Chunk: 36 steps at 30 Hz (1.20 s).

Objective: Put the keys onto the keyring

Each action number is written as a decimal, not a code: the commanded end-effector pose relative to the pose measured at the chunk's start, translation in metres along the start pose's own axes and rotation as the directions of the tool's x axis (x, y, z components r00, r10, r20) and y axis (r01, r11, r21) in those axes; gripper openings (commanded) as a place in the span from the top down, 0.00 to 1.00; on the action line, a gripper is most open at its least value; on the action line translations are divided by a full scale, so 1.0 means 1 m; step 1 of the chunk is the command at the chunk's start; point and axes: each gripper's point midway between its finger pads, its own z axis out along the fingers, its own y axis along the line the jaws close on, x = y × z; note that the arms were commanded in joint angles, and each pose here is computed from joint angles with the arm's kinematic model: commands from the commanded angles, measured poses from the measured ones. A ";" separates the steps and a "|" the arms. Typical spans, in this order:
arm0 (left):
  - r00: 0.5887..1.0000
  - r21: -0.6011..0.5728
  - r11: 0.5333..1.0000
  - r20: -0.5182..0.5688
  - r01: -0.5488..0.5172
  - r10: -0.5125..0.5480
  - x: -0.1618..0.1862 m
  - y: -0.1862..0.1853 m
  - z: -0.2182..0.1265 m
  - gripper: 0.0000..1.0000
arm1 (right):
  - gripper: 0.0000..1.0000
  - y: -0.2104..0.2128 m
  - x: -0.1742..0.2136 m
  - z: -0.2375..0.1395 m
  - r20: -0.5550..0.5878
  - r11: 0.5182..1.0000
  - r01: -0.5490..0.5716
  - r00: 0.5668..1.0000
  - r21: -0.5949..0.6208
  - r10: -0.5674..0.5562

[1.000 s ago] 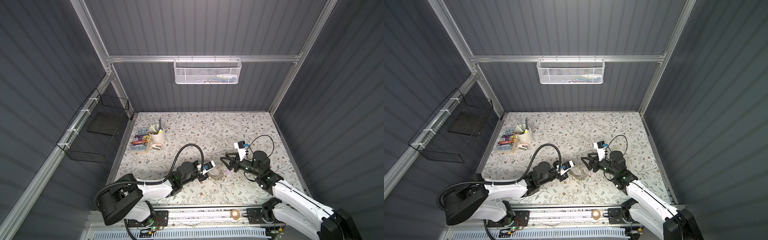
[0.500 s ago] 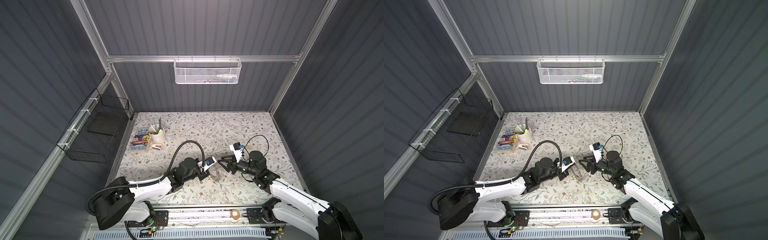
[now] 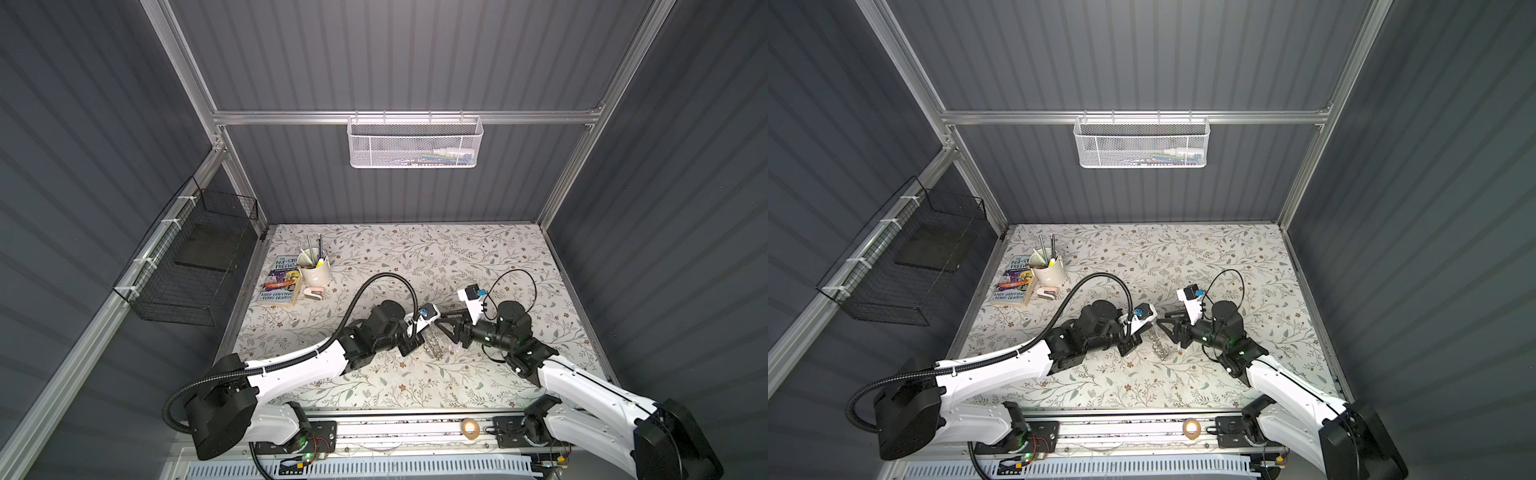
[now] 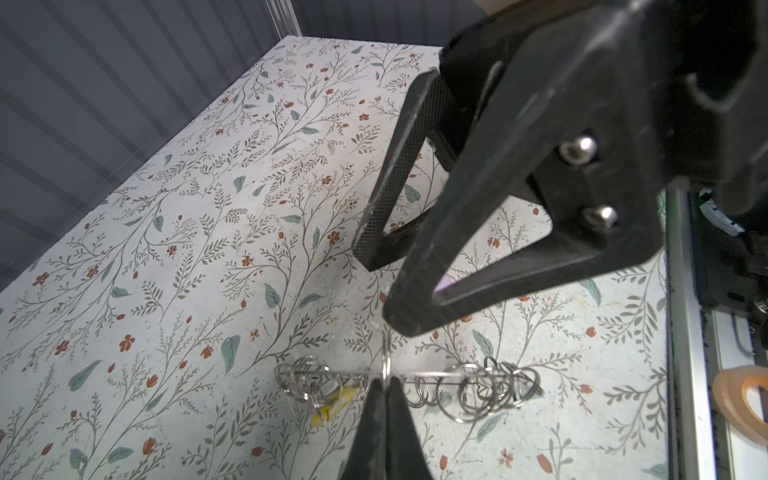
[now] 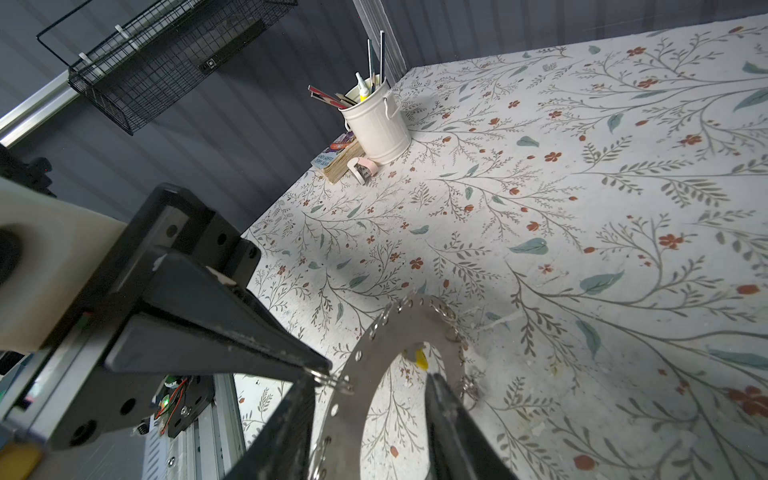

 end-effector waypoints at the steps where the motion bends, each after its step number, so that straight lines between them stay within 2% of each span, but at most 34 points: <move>1: 0.999 0.029 0.999 -0.047 0.012 -0.010 0.001 -0.005 0.002 1.00 | 0.54 0.000 -0.008 -0.001 0.036 0.999 0.032 0.999 0.012 -0.032; 12: 0.991 0.035 0.999 -0.130 0.031 -0.026 0.019 -0.004 0.013 1.00 | 0.53 -0.003 -0.004 -0.001 0.038 0.999 0.027 0.999 0.018 -0.027; 23: 0.978 0.085 0.996 -0.208 0.032 -0.014 0.007 0.001 -0.003 1.00 | 0.56 0.005 0.003 0.002 -0.002 0.999 0.035 0.999 -0.039 -0.035; 36: 0.941 0.150 0.988 -0.339 0.024 0.029 -0.005 0.007 -0.018 1.00 | 0.58 0.011 0.005 0.005 -0.011 0.996 0.033 0.999 -0.078 -0.034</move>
